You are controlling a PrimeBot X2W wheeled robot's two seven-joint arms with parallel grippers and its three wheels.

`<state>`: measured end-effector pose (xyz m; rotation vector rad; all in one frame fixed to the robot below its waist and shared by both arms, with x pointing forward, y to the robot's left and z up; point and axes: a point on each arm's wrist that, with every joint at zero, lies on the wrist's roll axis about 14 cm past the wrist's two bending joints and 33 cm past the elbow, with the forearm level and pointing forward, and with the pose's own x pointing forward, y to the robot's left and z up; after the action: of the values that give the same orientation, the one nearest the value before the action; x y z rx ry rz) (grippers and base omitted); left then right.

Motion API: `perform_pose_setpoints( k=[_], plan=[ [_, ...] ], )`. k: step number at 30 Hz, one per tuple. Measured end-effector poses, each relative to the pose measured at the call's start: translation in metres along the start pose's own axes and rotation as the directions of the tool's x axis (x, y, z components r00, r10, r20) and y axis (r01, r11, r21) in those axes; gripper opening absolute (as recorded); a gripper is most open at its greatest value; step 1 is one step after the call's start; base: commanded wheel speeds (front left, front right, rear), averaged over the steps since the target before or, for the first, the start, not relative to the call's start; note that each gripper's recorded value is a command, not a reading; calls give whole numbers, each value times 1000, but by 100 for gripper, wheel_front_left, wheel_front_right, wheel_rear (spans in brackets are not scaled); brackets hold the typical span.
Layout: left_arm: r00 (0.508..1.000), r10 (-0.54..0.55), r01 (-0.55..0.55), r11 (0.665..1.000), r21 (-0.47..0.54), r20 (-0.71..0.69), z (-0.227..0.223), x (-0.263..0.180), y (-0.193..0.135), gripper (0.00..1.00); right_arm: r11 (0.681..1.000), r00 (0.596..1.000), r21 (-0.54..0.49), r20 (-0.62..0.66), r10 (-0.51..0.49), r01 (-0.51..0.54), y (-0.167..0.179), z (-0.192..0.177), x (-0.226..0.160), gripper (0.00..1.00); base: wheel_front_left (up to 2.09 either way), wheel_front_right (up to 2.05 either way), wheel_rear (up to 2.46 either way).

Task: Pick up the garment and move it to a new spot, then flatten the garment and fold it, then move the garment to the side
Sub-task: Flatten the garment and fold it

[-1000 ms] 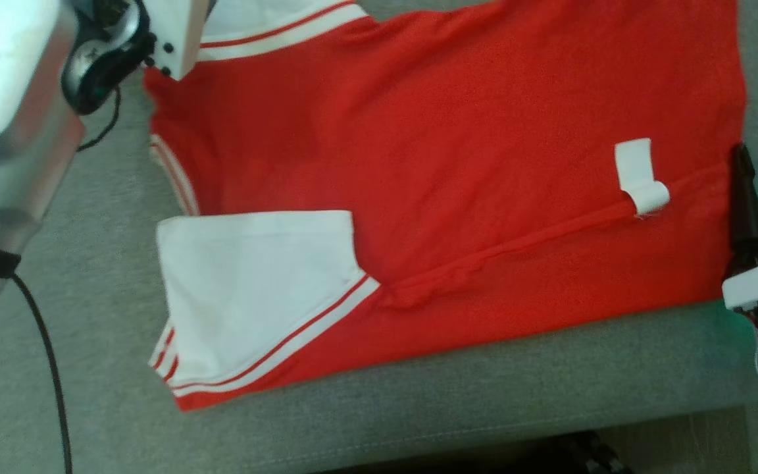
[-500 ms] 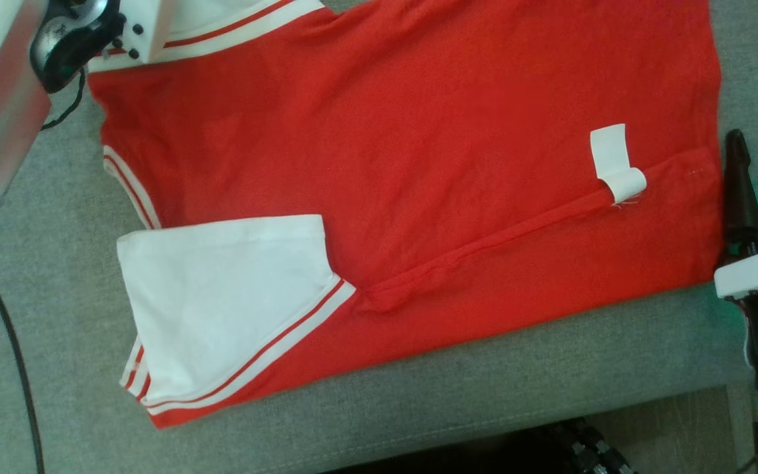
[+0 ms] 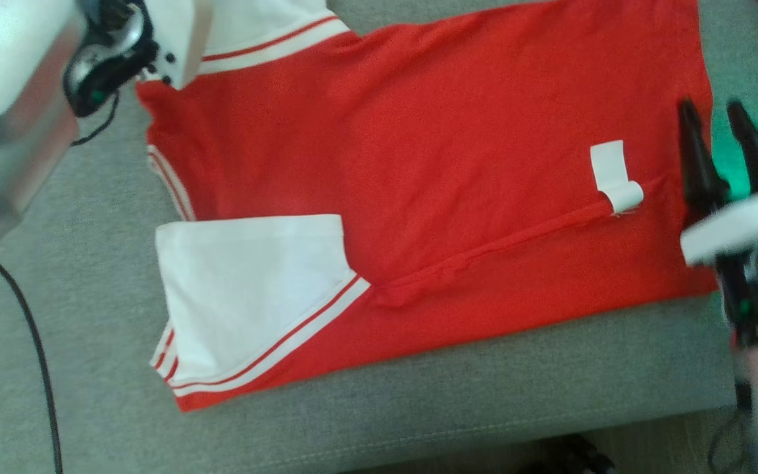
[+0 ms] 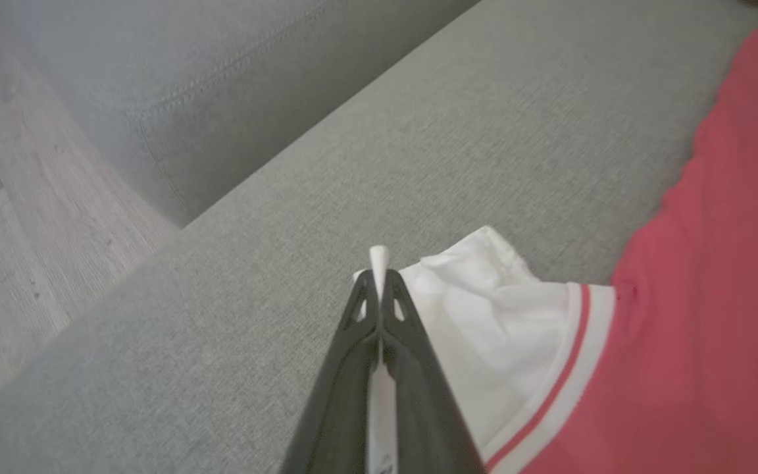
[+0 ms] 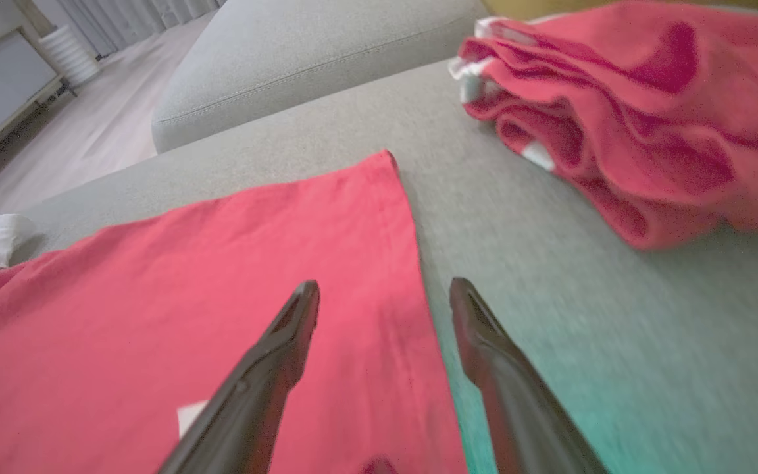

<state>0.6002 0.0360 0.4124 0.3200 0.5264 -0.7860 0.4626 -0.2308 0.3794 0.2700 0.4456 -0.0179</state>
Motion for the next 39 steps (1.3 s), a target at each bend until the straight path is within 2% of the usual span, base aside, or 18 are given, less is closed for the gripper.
perform_pose_setpoints(
  k=[5,9,11,15,19,22,30,31,33,34,35,37,38,39],
  plan=[
    [994,2,-6,999,36,112,27,-23,-3,0,993,998,-116,-56,26,-33,18,27,33,100,0,0,0],
    [991,11,-19,998,58,136,31,-38,-2,0,963,997,-271,-72,-15,-5,18,48,56,100,0,0,0],
    [989,15,-24,998,61,147,34,-45,-2,0,954,995,-299,-90,-42,13,16,53,64,100,0,0,0],
    [987,17,-27,998,61,160,38,-54,-4,0,948,983,-318,-163,-87,31,14,44,72,100,0,0,0],
    [986,13,-23,998,62,167,40,-58,-6,0,968,971,-250,-225,-85,26,20,30,75,100,0,0,0],
    [986,7,-19,998,66,167,41,-57,-8,0,980,967,-200,-245,-76,26,23,27,78,100,0,0,0],
    [986,-1,-8,998,58,169,40,-57,-11,0,981,965,-192,-247,-88,40,19,28,83,100,0,0,0],
    [986,-2,-8,998,58,169,41,-57,-11,0,982,964,-187,-250,-86,39,19,28,84,96,0,0,0],
    [986,-3,-7,998,59,169,41,-57,-11,0,982,964,-185,-253,-86,38,20,27,85,82,0,0,0],
    [986,-4,-6,998,59,169,41,-57,-11,0,982,965,-187,-250,-84,36,21,27,85,68,0,0,0],
    [986,-5,-5,998,60,169,41,-57,-12,0,982,964,-187,-251,-83,35,21,27,86,48,0,0,0],
    [986,-6,-4,998,59,168,40,-57,-12,0,983,965,-181,-250,-78,33,22,27,88,27,0,0,0],
    [986,-7,-2,998,58,168,39,-56,-12,0,983,966,-180,-249,-76,31,23,27,89,7,0,0,0],
    [986,-9,-1,998,58,168,39,-56,-12,0,983,967,-180,-243,-73,29,24,28,90,0,0,0,0]
  ],
)
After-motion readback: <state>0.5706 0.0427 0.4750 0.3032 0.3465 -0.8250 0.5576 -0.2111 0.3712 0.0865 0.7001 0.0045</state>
